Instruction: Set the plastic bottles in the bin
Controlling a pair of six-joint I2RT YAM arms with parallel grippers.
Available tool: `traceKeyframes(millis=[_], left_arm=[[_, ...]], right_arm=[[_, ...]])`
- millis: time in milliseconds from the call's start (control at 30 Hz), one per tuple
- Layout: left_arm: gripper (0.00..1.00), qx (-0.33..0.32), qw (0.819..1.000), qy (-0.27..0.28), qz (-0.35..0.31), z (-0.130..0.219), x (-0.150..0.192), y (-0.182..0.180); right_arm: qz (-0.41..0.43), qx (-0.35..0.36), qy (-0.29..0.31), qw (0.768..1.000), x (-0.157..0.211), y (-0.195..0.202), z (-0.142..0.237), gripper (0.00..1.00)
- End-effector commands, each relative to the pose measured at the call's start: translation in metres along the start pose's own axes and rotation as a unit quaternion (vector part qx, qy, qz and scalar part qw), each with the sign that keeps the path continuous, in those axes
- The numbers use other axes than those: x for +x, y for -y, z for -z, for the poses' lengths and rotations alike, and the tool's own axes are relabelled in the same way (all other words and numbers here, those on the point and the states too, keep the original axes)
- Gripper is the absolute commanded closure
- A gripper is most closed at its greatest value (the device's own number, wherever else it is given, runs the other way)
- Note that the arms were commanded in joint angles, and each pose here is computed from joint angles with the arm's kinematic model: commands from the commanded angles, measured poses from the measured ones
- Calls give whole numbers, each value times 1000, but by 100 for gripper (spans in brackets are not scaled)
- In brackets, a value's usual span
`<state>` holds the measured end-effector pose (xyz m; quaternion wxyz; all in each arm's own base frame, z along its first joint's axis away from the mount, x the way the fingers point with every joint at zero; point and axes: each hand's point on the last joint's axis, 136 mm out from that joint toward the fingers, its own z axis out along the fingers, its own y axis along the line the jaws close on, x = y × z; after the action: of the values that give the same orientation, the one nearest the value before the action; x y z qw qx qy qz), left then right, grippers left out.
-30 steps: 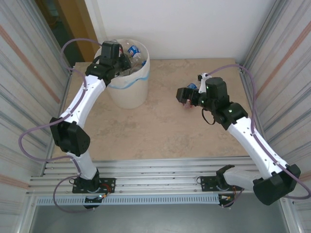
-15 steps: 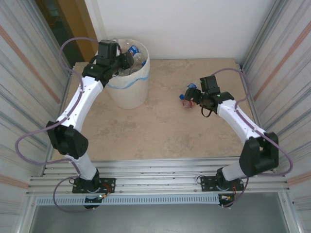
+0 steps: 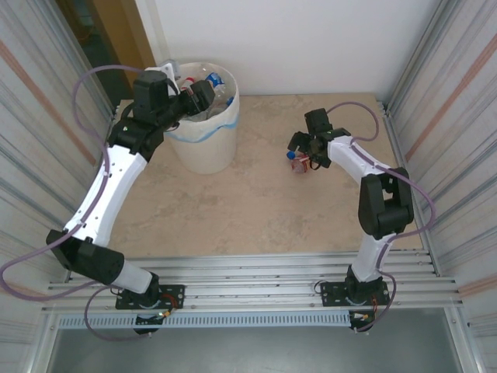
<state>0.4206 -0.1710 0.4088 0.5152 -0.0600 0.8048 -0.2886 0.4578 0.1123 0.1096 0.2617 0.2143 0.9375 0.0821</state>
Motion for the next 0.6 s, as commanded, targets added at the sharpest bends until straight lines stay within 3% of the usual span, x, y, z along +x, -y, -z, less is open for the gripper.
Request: traceKeyframes(millis=[0, 167, 567], left_arm=[[14, 27, 1000, 12, 5, 12, -1, 10], [6, 27, 999, 20, 5, 21, -1, 9], [4, 32, 999, 11, 6, 21, 5, 9]], right_arm=[[-21, 25, -14, 999, 0, 11, -12, 2], [-30, 31, -42, 998, 10, 22, -34, 1], [-46, 35, -89, 994, 41, 47, -55, 15]])
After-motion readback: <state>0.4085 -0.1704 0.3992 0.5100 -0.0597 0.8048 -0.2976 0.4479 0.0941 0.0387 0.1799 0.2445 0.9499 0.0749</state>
